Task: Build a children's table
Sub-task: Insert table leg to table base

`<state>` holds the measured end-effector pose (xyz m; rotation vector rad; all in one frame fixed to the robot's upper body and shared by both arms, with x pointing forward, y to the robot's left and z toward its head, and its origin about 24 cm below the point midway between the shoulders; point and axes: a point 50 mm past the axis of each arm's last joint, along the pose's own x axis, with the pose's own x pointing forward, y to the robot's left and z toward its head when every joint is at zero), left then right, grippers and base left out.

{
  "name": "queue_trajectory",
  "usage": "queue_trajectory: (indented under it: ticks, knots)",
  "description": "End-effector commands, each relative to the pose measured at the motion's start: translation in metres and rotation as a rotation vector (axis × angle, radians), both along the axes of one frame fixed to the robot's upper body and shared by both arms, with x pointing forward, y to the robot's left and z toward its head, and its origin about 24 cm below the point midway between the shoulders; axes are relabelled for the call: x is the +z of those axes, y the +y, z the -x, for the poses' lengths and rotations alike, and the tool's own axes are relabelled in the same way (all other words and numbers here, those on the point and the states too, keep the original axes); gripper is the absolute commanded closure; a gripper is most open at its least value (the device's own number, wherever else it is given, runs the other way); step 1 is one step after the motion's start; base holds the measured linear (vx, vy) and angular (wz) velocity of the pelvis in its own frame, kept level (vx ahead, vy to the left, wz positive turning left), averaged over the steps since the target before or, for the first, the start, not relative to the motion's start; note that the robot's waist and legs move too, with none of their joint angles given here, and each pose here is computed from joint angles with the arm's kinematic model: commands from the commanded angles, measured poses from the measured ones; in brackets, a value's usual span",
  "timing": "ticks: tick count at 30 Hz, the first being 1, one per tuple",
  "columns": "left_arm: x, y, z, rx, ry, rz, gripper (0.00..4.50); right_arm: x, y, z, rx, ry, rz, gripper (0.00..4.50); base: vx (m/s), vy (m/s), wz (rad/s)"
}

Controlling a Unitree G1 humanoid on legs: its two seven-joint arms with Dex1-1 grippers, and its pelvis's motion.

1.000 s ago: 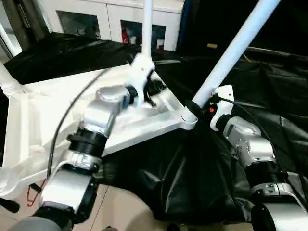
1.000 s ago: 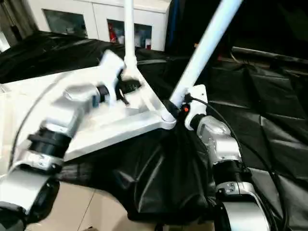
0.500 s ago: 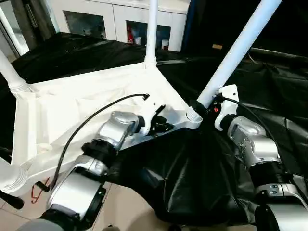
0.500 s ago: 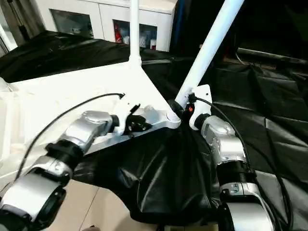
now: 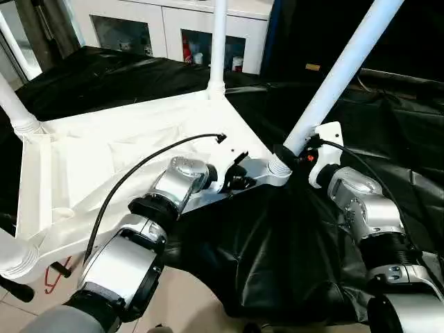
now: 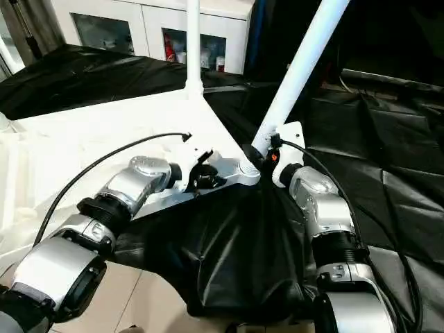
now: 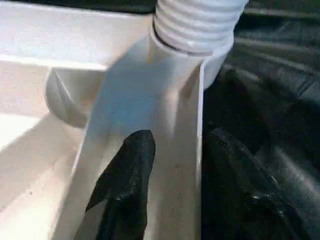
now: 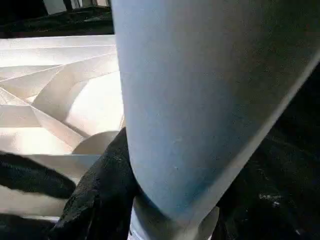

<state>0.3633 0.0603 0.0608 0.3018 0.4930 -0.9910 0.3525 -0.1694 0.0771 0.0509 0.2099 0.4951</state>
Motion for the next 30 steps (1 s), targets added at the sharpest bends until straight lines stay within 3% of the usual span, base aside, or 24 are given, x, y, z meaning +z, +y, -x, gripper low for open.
queue_trajectory:
  ticks: [1,4,15,19,25,30]
  knots:
    - [0.002,-0.003,-0.001,-0.024,-0.009,-0.026,2.93,0.001,-0.004,0.002,-0.007,0.002,0.021,2.63,0.000,0.000,0.00]
    - [-0.001,-0.002,-0.001,-0.028,-0.008,-0.049,3.35,0.001,-0.004,0.002,-0.004,0.003,0.022,2.63,0.000,0.000,0.00]
    - [-0.006,0.000,0.001,-0.066,0.019,-0.090,4.04,0.001,-0.003,0.002,0.007,0.006,0.026,2.63,0.000,0.000,0.00]
    - [-0.011,0.004,0.004,-0.102,0.062,-0.143,4.37,0.003,0.000,0.003,0.052,0.008,0.032,2.63,0.000,0.000,0.00]
    - [-0.006,0.008,0.000,-0.073,0.020,-0.065,4.50,0.009,0.009,0.008,0.169,0.005,0.020,2.63,0.000,0.000,0.00]
    - [0.002,0.010,0.004,-0.180,-0.037,0.028,4.50,0.012,0.014,0.015,0.270,0.014,0.021,2.63,0.000,0.000,0.00]
